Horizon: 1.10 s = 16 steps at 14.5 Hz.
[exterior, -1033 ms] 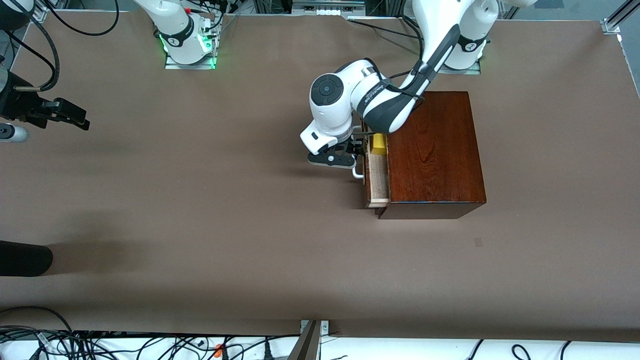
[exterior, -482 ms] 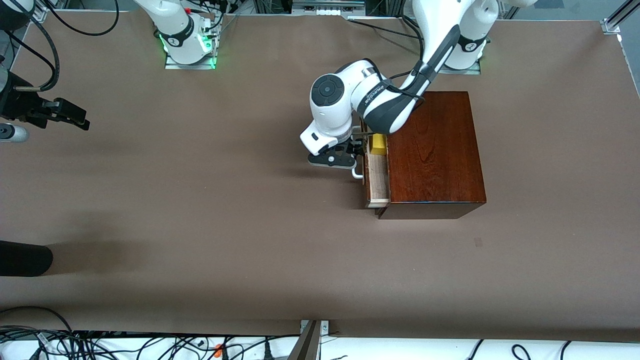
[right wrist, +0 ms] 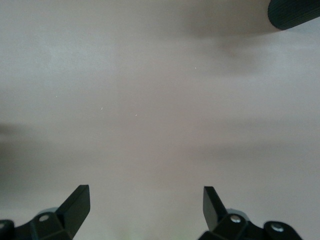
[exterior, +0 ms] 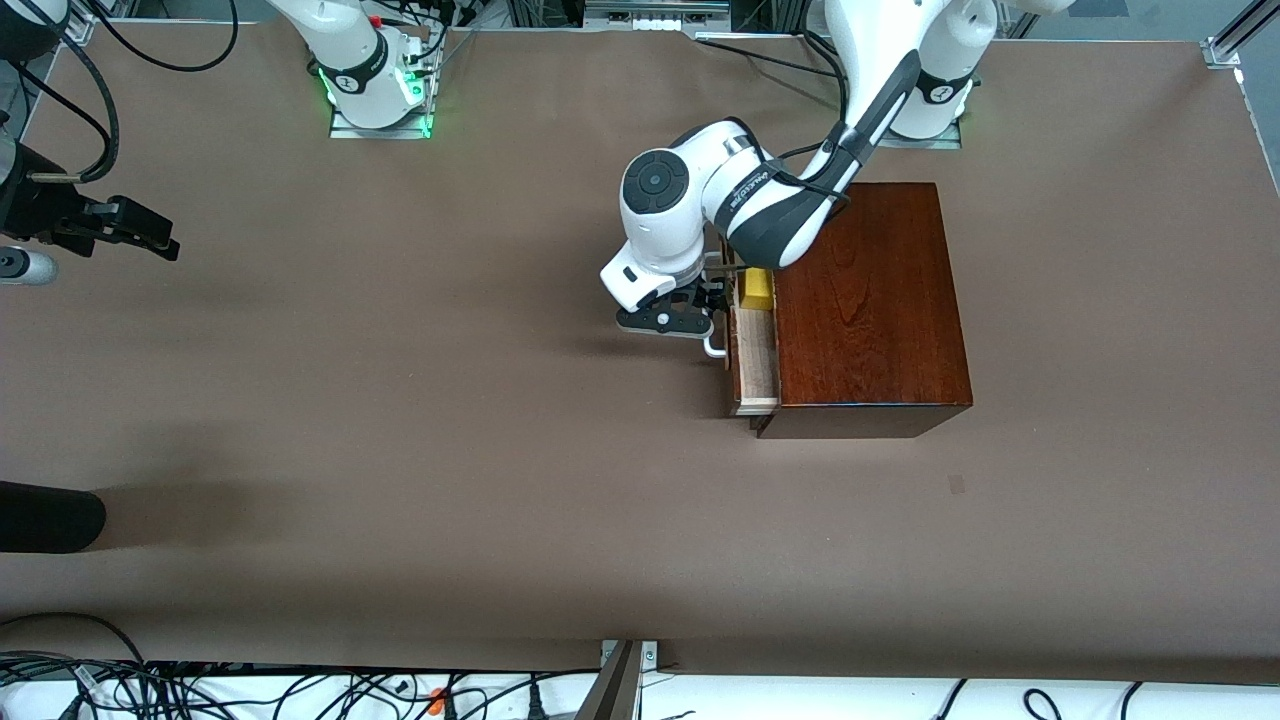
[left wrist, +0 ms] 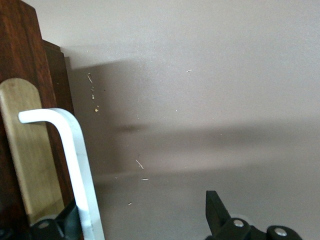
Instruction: Open drawer, take yellow block, close drawer
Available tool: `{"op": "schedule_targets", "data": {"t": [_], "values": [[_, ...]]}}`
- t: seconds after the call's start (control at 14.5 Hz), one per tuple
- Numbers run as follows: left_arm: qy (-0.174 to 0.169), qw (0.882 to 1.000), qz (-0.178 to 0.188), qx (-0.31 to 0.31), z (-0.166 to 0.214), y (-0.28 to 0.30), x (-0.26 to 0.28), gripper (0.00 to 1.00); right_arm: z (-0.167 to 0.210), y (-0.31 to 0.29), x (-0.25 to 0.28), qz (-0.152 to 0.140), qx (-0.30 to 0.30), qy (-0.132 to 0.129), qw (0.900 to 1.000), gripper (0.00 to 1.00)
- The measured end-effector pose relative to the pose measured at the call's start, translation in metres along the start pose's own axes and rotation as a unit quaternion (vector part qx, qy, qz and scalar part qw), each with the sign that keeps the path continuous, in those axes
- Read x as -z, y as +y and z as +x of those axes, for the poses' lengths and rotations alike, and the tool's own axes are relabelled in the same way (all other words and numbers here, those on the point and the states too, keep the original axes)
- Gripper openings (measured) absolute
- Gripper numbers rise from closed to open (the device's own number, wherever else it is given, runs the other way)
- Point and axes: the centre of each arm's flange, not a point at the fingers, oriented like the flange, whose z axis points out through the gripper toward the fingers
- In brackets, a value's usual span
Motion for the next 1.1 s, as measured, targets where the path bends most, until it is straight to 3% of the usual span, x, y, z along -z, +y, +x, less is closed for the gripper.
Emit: {"op": "schedule_targets", "data": {"t": [1.1], "values": [[0.001, 1.0, -0.001, 0.018, 0.0022, 0.0016, 0.0007, 1.0, 0.0, 0.0, 0.0, 0.0, 0.0, 0.0, 1.0, 1.0]]}}
